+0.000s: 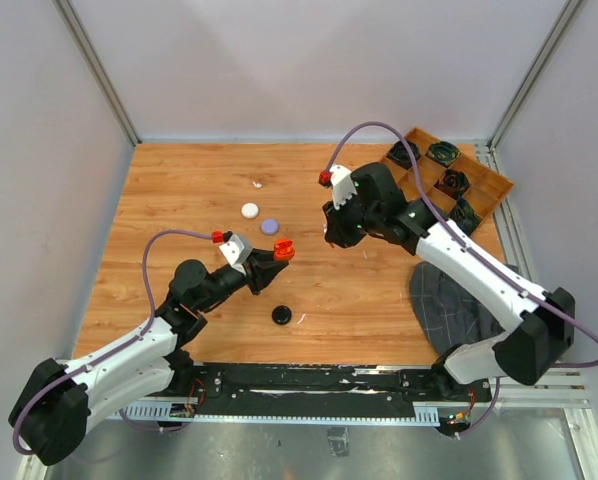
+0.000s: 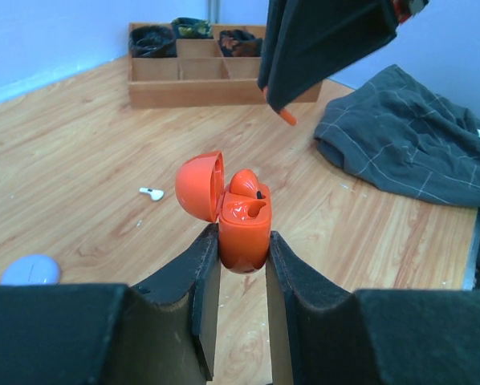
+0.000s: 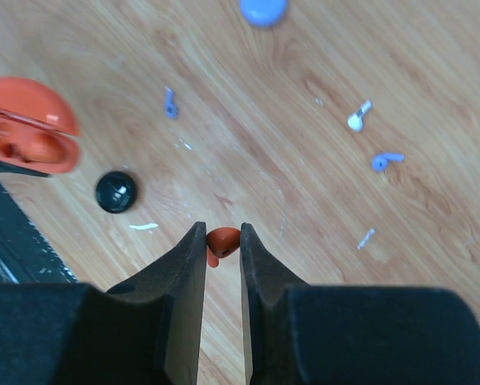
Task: Insert the wireless bluetooth earbuds into the charging case
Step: Pick up the earbud from the center of the board, then place the earbud in the charging case.
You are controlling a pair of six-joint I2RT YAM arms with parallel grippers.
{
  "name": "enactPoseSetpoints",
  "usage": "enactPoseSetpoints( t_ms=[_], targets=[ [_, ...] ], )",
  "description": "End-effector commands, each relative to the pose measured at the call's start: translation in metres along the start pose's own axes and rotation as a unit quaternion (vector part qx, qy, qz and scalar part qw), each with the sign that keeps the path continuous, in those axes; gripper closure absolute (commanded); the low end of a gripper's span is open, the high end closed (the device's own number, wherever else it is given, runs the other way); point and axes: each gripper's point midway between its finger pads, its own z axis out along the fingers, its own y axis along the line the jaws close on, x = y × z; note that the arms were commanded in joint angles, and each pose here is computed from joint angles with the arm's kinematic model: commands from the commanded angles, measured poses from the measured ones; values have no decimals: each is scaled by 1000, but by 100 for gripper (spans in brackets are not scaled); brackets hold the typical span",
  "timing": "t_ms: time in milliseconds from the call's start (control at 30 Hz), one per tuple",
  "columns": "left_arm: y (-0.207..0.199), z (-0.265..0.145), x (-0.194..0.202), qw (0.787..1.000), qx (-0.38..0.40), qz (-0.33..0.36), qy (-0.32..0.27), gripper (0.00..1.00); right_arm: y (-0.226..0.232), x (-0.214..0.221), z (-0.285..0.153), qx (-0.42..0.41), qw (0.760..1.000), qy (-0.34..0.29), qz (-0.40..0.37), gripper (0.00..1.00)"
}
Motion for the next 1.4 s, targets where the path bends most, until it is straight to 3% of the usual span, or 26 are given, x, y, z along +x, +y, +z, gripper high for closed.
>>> enactPoseSetpoints(
  t_ms=[0, 567, 833, 1367],
  targets=[
    [-16, 1, -27, 997, 46, 40, -49, 100, 35, -43, -26, -50, 993, -100, -26, 86],
    [-44, -4, -64, 984, 117, 64, -114, 100, 124, -87, -79, -177, 934, -289, -116, 87],
    [-52, -8, -81, 979, 135, 59, -140, 100, 142, -84, -81, -204, 917, -314, -134, 87],
    [-58, -11, -91, 975, 145, 55, -160, 100, 153, -78, -72, -225, 913, -307, -144, 87]
  ],
)
